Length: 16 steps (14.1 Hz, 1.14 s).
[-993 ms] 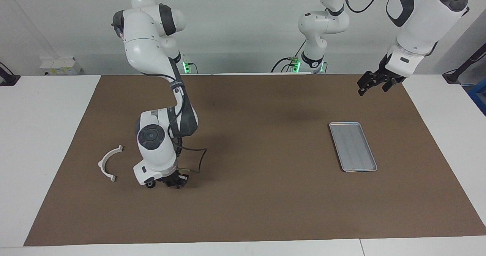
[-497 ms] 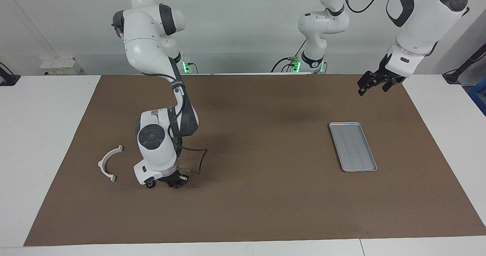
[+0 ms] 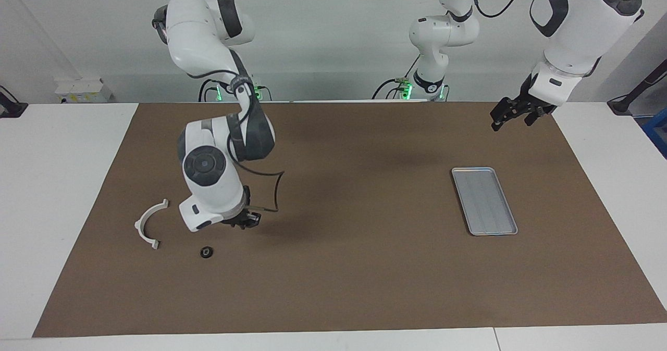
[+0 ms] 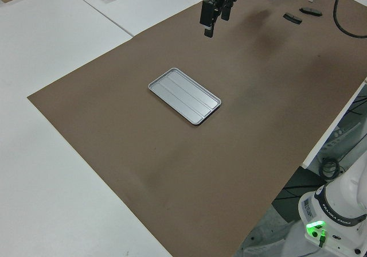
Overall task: Pick bearing gear from pile to tray
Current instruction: 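Carry the ring to the table center and release it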
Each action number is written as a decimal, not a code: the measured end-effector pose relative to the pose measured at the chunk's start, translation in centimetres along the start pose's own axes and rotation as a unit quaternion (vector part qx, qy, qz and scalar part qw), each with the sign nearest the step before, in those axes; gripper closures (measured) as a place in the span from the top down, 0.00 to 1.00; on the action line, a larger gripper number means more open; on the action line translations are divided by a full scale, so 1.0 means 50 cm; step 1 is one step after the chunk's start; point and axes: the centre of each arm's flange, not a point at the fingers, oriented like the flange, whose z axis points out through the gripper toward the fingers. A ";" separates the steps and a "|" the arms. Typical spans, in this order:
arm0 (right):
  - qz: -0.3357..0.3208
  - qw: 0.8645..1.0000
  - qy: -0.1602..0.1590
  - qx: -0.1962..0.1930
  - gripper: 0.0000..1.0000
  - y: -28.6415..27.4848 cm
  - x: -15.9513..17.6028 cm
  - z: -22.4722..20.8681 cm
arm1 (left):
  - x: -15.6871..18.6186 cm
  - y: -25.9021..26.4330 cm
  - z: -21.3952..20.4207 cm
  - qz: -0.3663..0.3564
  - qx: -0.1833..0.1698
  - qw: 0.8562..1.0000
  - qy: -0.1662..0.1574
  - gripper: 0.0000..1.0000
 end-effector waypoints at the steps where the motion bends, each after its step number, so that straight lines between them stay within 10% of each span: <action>1: 0.010 1.000 -0.003 0.010 0.24 -0.031 -0.045 -0.058 | 0.000 0.000 0.000 0.000 0.000 1.000 0.000 1.00; 7: 0.175 0.981 0.025 0.080 0.24 -0.401 -0.346 -0.162 | 0.000 0.000 0.000 0.000 0.000 1.000 0.000 1.00; 16: 0.195 0.976 0.069 0.065 0.24 -0.628 -0.403 0.249 | 0.000 0.000 0.000 0.000 0.000 1.000 0.000 1.00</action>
